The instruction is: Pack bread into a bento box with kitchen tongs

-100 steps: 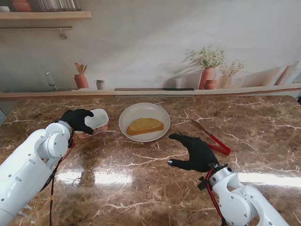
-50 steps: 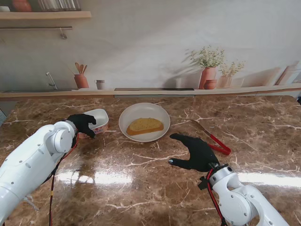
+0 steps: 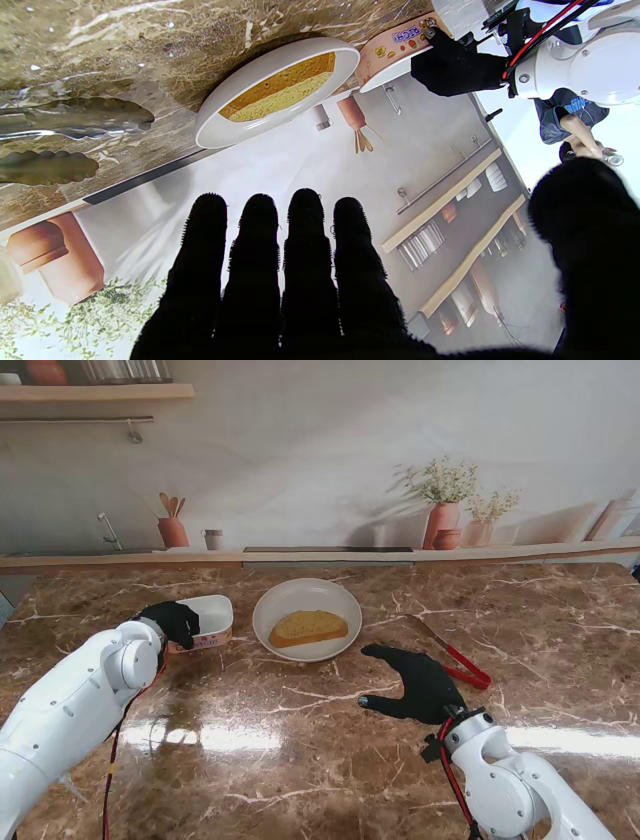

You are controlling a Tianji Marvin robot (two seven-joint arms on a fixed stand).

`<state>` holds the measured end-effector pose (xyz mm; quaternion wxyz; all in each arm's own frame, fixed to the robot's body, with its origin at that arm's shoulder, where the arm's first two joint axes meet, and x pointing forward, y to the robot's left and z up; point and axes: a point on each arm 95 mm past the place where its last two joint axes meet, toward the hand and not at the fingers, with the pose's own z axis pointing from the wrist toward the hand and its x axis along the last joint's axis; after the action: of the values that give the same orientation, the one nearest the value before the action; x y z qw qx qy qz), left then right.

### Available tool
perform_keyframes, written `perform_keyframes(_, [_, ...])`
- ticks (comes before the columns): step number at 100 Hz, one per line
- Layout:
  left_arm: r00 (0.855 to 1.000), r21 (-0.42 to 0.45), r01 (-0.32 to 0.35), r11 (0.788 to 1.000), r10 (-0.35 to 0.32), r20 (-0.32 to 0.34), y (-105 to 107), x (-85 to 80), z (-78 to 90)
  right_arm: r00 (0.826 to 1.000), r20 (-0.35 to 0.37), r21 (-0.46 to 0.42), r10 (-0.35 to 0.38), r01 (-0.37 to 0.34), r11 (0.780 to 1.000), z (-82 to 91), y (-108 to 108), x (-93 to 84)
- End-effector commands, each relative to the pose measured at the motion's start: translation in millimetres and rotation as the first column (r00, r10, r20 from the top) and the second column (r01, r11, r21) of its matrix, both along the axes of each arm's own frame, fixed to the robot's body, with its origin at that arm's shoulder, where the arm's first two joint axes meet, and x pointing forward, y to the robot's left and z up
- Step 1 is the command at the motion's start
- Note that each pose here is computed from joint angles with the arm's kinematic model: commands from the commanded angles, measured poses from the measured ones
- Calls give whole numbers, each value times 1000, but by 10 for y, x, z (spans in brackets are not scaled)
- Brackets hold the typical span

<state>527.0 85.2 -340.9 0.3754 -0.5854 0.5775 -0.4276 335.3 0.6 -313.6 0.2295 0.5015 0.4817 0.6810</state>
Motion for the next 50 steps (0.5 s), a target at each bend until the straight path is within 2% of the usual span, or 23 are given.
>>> perform_keyframes(1, [1000, -1, -6, 1000, 6, -1, 0, -55, -65, 1000, -25, -1, -4, 4, 1000, -67, -6, -17])
perform_keyframes(15, [1000, -13, -14, 1000, 14, 8, 45, -147, -82, 1000, -25, 3, -8, 8, 1000, -87, -8, -20])
perform_keyframes(26, [999, -34, -24, 999, 25, 45, 73, -246, -55, 1000, -24, 7, -11, 12, 1000, -96, -7, -22])
perform_keyframes(50, [987, -57, -22, 998, 30, 155, 29, -591, 215, 1000, -6, 16, -12, 12, 1000, -92, -1, -32])
